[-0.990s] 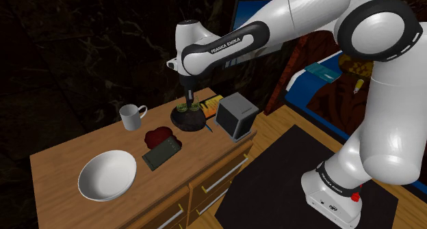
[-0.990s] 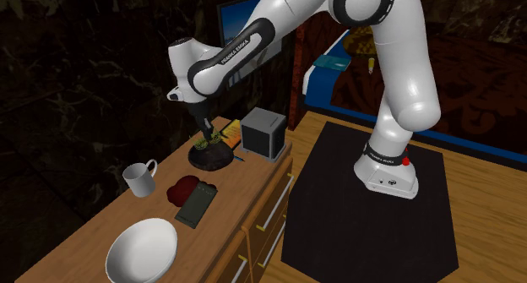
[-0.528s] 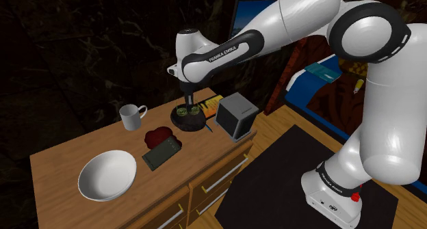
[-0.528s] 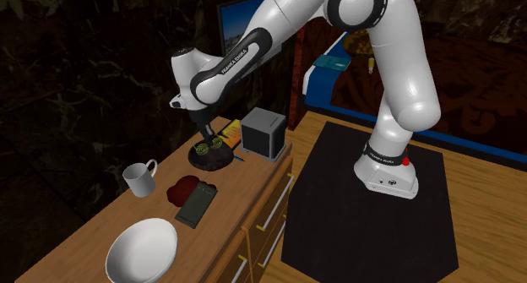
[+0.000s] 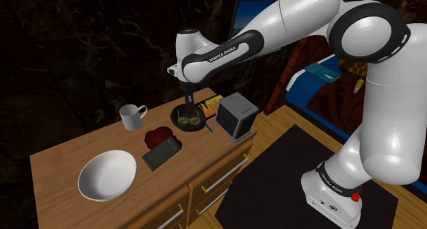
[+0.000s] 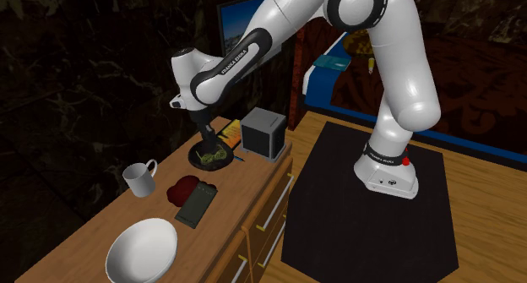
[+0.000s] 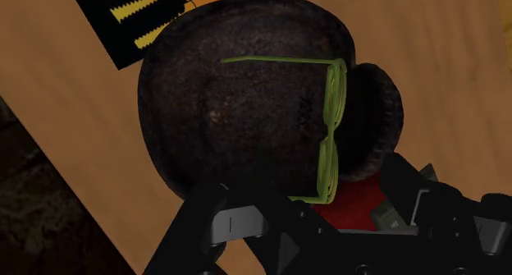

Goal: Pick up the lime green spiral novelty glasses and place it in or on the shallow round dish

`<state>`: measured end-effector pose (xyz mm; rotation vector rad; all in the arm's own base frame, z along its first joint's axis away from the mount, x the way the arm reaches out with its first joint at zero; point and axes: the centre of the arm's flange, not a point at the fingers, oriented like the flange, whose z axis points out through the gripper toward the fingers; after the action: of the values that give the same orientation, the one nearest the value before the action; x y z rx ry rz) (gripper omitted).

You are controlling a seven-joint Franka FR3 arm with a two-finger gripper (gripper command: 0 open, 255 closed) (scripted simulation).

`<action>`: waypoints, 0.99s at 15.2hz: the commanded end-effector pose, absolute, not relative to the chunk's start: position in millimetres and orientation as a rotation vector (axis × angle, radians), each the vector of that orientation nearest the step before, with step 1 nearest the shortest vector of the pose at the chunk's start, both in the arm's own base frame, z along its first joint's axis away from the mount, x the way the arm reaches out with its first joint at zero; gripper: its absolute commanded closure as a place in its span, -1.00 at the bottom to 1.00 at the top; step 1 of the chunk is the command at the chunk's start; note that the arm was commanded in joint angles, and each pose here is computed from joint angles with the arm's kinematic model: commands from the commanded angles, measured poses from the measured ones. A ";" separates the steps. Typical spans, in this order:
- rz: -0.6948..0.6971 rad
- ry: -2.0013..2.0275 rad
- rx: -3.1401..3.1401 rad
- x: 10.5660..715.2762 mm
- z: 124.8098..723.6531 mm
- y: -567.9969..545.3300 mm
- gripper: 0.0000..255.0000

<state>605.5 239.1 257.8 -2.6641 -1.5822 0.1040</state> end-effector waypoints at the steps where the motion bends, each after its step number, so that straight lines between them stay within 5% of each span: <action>1: 0.104 -1.582 -2.664 605.5 257.8 239.1 -1.00; 15: 0.104 -1.582 -2.664 609.4 307.7 239.0 -1.00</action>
<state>609.4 239.0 307.6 -2.6642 -1.5822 0.1038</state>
